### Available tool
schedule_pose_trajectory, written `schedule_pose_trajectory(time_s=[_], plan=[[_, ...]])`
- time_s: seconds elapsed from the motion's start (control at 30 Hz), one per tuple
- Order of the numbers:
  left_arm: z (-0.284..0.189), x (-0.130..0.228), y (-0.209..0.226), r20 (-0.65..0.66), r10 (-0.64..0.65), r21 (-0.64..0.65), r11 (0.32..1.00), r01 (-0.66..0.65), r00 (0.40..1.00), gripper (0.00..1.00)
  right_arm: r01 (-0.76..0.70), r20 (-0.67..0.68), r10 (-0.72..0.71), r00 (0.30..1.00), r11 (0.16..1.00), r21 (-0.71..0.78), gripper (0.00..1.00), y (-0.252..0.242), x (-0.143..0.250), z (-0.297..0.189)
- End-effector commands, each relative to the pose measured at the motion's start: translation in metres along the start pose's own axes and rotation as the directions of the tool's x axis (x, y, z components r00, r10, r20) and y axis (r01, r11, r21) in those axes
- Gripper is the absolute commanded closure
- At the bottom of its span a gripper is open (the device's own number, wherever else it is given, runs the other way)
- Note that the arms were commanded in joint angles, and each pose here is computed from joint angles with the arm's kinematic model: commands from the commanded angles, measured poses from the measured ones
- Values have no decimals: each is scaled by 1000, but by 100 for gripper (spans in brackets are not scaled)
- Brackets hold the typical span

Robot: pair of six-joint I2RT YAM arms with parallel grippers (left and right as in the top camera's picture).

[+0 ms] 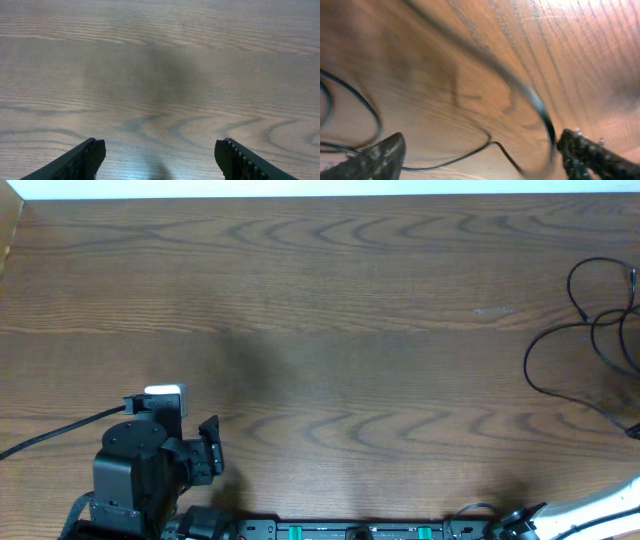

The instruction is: Untangle cables

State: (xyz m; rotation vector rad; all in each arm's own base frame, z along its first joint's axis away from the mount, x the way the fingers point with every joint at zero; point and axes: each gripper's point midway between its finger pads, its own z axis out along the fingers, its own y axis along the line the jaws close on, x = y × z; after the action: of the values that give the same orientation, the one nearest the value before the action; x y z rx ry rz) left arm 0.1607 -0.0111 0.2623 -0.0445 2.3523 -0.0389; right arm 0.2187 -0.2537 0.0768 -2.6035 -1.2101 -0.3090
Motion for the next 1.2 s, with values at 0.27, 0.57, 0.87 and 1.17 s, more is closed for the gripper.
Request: schedule_pose_trajectory(time_s=[0.27, 0.57, 0.87, 1.17], plan=[[0, 1, 1, -2, -1, -5, 1000, 1, 1000, 24, 450, -231, -465, 854, 885, -119, 20, -1, 67, -5], [0, 1, 1, -2, -1, -5, 1000, 1, 1000, 24, 746, -189, -733, 654, 666, -5, 94, -13, 135, 25], [0, 1, 1, -2, -1, -5, 1000, 1, 1000, 24, 958, -48, -989, 139, 122, 260, 73, -17, 182, 61], [0, 1, 1, -4, -1, -5, 1000, 1, 1000, 24, 803, 47, -965, -260, -188, 566, 20, -9, 216, 69]])
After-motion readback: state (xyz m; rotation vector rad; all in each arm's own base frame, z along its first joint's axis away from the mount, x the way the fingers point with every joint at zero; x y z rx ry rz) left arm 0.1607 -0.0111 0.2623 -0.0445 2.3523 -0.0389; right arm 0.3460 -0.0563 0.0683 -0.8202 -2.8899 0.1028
